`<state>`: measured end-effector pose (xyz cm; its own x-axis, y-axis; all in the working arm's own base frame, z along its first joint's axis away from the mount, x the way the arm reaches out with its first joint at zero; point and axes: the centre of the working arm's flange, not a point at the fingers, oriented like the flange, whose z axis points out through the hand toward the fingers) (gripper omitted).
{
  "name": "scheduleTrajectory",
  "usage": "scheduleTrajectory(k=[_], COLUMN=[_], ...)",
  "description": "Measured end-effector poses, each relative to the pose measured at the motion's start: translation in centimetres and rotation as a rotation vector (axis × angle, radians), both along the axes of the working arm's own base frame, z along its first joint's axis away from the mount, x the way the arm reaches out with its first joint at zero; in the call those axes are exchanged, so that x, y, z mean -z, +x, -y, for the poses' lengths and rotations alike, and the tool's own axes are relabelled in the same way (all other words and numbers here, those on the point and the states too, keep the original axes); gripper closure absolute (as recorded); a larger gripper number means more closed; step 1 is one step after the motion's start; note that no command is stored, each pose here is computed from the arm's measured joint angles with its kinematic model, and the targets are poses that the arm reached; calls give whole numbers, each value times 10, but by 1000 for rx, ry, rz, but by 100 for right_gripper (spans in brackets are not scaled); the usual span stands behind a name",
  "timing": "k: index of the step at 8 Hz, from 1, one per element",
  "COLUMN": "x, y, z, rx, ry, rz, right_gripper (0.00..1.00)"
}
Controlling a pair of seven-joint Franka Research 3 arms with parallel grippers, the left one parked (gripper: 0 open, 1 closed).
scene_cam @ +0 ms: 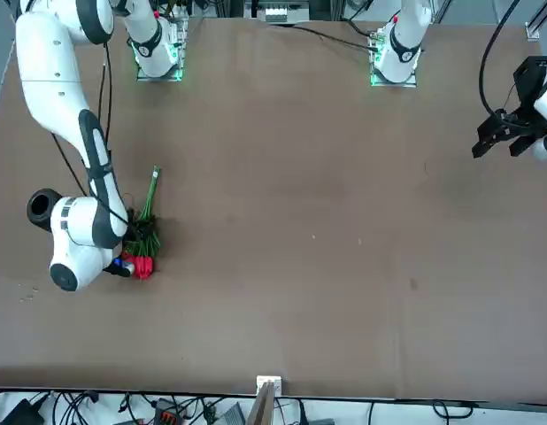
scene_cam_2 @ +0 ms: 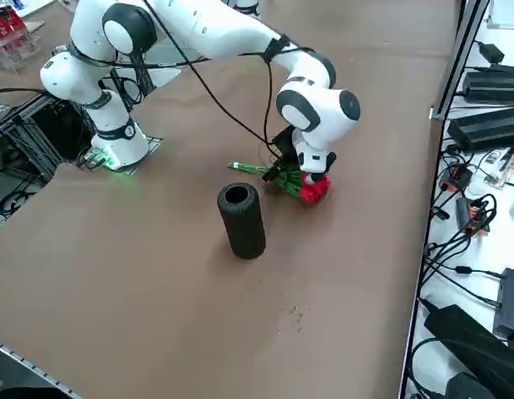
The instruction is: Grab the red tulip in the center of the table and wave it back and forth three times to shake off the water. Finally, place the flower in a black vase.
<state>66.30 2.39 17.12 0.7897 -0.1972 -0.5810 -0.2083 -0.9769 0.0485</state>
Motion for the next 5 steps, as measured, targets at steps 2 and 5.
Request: scheduleTrajectory(k=[2,5], x=[12,10], y=[-3,-2], z=[0,1], rx=[4,6], ry=[-2,-1], rz=[15,20], right_gripper=[9,33])
